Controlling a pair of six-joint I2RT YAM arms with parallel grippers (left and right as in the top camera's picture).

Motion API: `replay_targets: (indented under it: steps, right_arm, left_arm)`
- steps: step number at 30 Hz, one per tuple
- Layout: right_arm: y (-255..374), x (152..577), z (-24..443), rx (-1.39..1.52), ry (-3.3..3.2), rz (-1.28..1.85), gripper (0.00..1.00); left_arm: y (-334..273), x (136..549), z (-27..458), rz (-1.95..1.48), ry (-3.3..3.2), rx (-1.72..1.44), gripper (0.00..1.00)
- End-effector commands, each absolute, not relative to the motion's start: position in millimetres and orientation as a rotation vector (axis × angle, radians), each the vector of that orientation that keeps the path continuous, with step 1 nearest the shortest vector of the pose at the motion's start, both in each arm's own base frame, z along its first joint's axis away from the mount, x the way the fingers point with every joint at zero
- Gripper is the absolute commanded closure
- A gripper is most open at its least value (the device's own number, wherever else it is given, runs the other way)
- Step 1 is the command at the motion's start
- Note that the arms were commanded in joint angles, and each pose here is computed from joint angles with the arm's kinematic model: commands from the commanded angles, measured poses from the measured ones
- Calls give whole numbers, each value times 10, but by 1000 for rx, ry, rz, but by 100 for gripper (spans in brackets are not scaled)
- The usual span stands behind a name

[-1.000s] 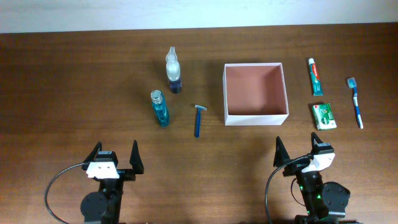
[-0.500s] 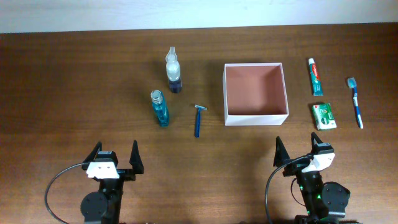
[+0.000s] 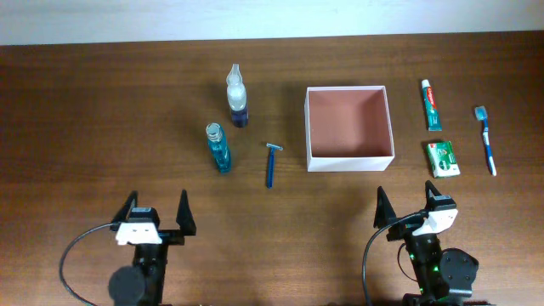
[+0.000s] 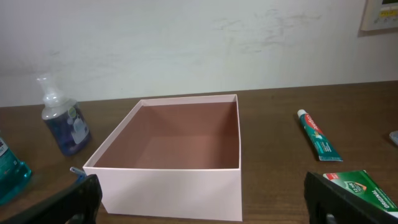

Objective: Pack container
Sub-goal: 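Move the left gripper over the blue Listerine bottle and lower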

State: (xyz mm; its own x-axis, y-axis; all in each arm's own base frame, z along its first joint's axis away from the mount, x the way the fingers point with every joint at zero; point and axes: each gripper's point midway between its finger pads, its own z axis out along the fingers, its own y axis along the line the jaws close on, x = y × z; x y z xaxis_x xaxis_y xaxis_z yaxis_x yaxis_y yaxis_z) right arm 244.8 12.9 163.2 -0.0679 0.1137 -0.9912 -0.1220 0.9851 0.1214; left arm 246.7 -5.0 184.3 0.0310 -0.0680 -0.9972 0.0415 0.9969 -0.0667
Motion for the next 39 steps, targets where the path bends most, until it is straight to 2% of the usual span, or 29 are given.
replay_targets:
  steps: [1, 8, 10, 15, 18, 23, 27, 29, 31, 32, 33, 35, 39]
  right_arm:
    - [146, 2443, 1619, -9, 1627, 202, 1]
    - [146, 2443, 1619, -9, 1627, 202, 1]
    - [146, 2443, 1619, -9, 1627, 202, 1]
    - [146, 2443, 1619, -9, 1627, 202, 1]
    - [146, 2443, 1619, -9, 1627, 202, 1]
    - [146, 2443, 1619, -9, 1627, 202, 1]
    - [146, 2443, 1619, -9, 1627, 202, 1]
    - [146, 2443, 1619, -9, 1627, 202, 2]
    - [146, 2443, 1619, -9, 1627, 202, 1]
    - [146, 2443, 1619, -9, 1627, 202, 1]
    - [146, 2443, 1619, -9, 1627, 202, 1]
    - [146, 2443, 1619, -9, 1627, 202, 1]
    - [146, 2443, 1619, -9, 1627, 202, 1]
  left_arm:
    - [-163, 2418, 2187, -139, 1403, 35, 1]
    - [-220, 2309, 2849, -159, 1310, 67, 1]
    - [-313, 2320, 3215, -163, 1324, 139, 1]
    - [-599, 2500, 4110, -250, 1317, 315, 0]
    - [-838, 2727, 4386, -332, 1368, 479, 0]
    - [-974, 3336, 4276, -506, 1705, 482, 0]
    - [-1414, 3523, 4308, -784, 1725, 655, 1]
    - [-1500, 3685, 4239, -811, 1757, 662, 1]
    - [-1467, 3895, 4002, -751, 1903, 548, 0]
    - [-1312, 4085, 3619, -591, 2118, 357, 0]
    - [-1241, 4124, 3444, -505, 2204, 292, 1]
    - [-1268, 4155, 3142, -398, 2314, 278, 1]
    - [-1627, 4091, 2885, -469, 2383, 385, 1]
